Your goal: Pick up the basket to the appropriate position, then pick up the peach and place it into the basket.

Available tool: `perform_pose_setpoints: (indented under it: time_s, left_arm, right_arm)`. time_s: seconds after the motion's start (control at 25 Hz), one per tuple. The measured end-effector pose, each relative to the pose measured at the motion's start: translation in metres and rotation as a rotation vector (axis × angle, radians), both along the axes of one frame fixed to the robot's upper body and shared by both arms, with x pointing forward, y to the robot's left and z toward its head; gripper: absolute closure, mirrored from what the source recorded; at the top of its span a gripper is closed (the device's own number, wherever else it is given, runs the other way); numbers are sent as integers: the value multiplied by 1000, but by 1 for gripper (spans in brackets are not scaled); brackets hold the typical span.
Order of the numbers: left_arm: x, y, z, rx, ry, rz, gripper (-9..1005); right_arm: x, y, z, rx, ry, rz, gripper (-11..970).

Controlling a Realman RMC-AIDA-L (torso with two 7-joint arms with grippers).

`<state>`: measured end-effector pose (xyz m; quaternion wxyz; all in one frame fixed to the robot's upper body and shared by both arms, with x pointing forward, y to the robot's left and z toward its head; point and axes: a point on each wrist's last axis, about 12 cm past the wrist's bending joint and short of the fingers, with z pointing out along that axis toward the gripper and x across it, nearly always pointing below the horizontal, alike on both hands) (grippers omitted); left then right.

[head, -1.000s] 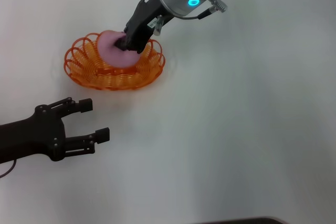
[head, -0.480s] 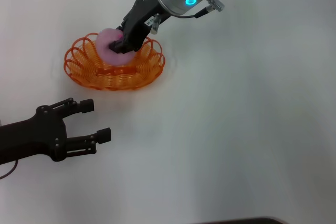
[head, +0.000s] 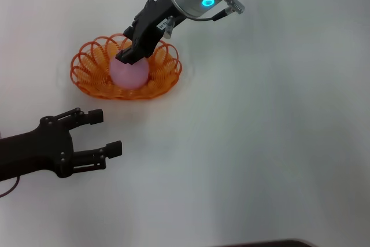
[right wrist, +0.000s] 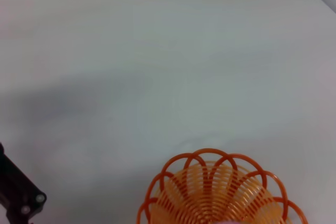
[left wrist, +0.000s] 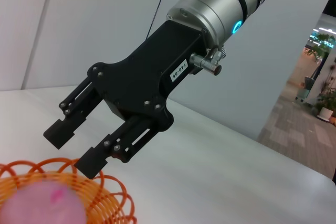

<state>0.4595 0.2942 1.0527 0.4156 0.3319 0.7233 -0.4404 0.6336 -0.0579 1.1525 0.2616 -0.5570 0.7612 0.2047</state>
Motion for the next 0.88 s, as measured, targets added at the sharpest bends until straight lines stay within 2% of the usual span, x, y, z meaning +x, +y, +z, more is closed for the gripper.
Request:
perform_pose_setpoints:
  time_s: [0.28,0.52,0.68,0.76,0.8,0.88]
  left_arm:
    - [0,0,0,0,1,1,88]
    - [0,3,1,-7,-5,18,88]
    - [0,4,1,-9,-8,23,88]
    - [1,4,2,-8,-9,24,88]
    - [1,5,2,-8,-9,25,88]
    - [1,5,2,-6,-11,28,88]
  right_arm:
    - [-1,1,1,15,0,5,410]
    - [-4,-5,8,105,4,20,411]
    - [-11,-20,11,161,-26,5,410]
    - [-19,-40,9,234,-41,-20,410]
    - [-19,-40,9,234,-41,-20,410]
    - [-25,-55,9,297,-48,-34,410]
